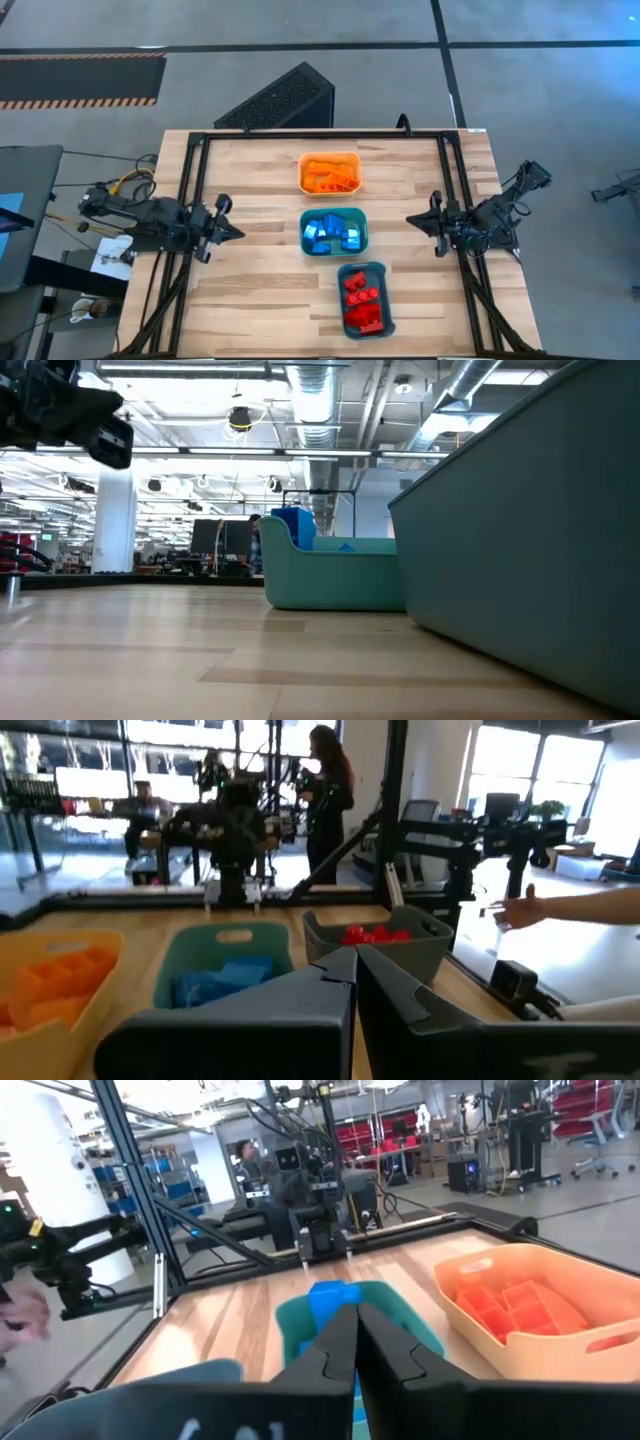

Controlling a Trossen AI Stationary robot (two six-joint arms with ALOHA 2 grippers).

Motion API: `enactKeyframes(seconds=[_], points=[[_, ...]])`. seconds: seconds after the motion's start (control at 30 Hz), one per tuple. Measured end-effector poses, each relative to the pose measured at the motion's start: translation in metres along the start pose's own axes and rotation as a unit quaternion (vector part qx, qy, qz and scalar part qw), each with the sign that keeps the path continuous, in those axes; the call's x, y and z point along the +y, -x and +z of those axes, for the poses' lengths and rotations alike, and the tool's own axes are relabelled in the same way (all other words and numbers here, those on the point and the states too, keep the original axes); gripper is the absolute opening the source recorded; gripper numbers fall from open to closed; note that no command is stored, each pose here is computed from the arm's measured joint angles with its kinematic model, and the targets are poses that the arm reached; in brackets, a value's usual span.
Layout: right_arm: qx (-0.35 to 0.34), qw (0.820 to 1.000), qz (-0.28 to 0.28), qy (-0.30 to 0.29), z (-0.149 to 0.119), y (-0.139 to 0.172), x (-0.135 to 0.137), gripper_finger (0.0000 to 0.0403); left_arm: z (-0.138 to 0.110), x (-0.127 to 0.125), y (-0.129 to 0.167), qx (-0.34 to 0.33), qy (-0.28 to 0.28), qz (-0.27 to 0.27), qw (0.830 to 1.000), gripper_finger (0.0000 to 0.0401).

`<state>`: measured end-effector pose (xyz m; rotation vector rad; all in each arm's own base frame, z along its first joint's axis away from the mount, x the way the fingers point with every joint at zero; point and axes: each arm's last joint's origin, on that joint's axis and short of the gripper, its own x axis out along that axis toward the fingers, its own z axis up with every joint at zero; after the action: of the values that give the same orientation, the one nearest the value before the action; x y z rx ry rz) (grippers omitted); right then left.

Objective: Sort & place blocks by color
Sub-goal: Return to Home Position

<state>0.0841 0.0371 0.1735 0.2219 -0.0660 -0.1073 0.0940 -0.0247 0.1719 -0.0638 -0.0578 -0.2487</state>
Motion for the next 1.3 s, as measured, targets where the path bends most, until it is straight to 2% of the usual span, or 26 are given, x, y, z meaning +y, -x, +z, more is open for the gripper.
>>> enactKeyframes(seconds=[0.23, 1.3], points=[[0.001, 1.0, 0.002, 0.001, -0.0003, 0.0, 0.0001, 0.0037, -0.0028, 0.0007, -0.0001, 0.013, 0.009, 0.011, 1.0, 0.0], [0.003, 1.0, 0.002, 0.002, -0.001, 0.0, 0.0, 0.0038, -0.0031, 0.0008, -0.0001, 0.014, 0.008, 0.012, 1.0, 0.0]])
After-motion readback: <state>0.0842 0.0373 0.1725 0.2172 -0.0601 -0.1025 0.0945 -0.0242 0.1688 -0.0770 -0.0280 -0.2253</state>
